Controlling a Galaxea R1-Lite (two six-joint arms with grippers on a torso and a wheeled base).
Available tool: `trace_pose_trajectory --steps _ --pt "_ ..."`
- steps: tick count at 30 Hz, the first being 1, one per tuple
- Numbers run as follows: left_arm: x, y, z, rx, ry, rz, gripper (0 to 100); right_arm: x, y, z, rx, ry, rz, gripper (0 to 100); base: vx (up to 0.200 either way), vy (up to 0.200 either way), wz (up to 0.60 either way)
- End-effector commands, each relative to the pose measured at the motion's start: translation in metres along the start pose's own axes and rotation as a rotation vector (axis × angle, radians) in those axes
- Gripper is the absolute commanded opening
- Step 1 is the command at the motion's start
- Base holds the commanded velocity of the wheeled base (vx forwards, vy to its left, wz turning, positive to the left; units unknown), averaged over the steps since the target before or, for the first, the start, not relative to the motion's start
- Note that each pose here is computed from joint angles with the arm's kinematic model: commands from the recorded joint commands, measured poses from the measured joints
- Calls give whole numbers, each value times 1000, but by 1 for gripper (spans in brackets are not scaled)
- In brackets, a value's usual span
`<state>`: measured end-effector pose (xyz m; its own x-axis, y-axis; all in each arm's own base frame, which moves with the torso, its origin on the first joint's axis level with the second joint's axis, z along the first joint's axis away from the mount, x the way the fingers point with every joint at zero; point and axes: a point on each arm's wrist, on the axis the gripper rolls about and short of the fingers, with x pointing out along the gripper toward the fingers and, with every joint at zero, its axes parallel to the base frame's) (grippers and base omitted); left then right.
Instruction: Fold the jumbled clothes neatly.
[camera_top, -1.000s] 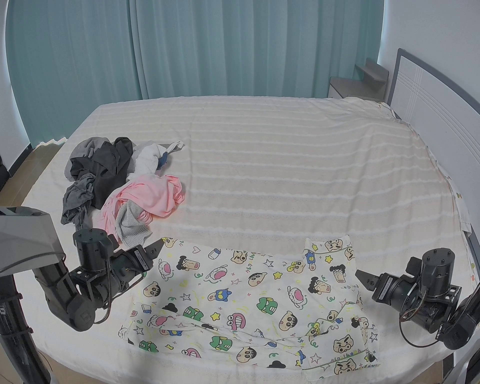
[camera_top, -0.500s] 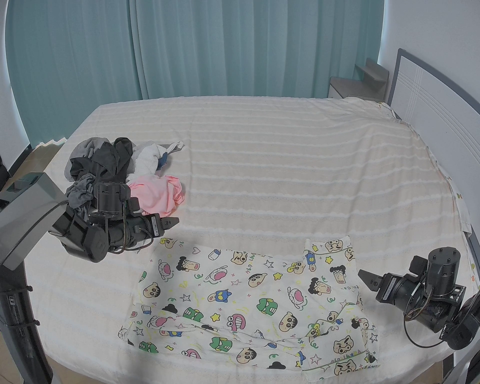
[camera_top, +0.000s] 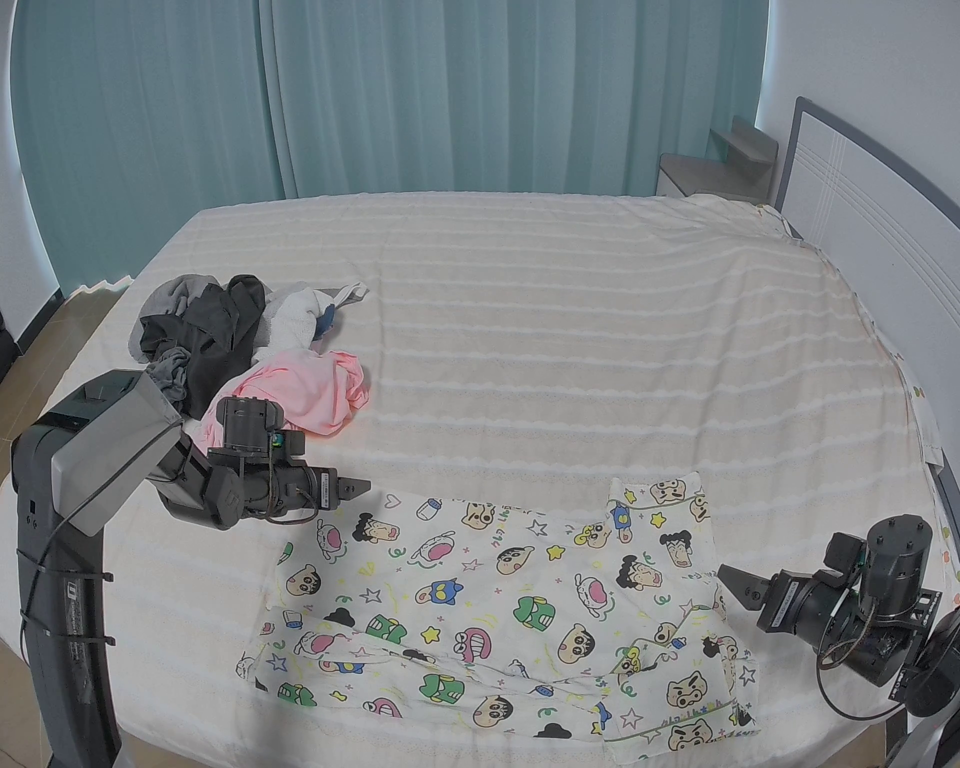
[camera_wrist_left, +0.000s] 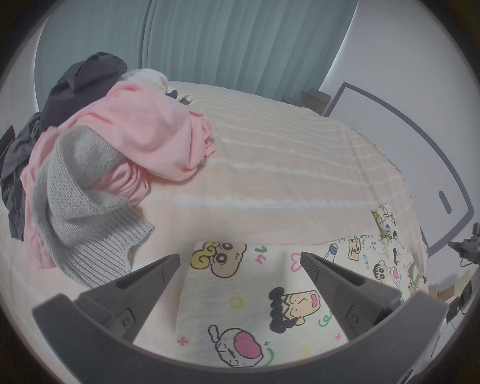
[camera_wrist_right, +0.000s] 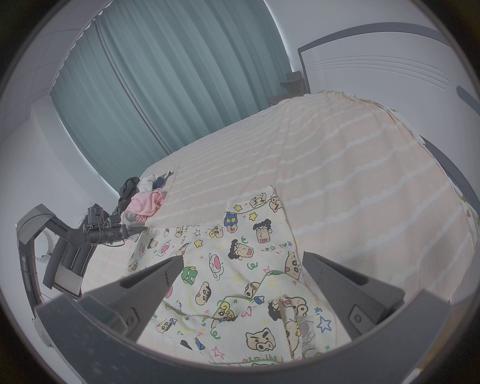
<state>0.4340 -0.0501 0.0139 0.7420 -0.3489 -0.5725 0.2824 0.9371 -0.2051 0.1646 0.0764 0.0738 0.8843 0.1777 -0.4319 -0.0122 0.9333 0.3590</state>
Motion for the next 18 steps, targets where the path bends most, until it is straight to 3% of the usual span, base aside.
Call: trace_pose_trajectory --steps 1,18 --pt "10 4 -8 -6 18 3 100 -5 0 -4 -8 14 11 100 0 0 0" --pt "23 1 -15 6 7 -8 100 -3 2 -7 -8 34 21 100 0 0 0"
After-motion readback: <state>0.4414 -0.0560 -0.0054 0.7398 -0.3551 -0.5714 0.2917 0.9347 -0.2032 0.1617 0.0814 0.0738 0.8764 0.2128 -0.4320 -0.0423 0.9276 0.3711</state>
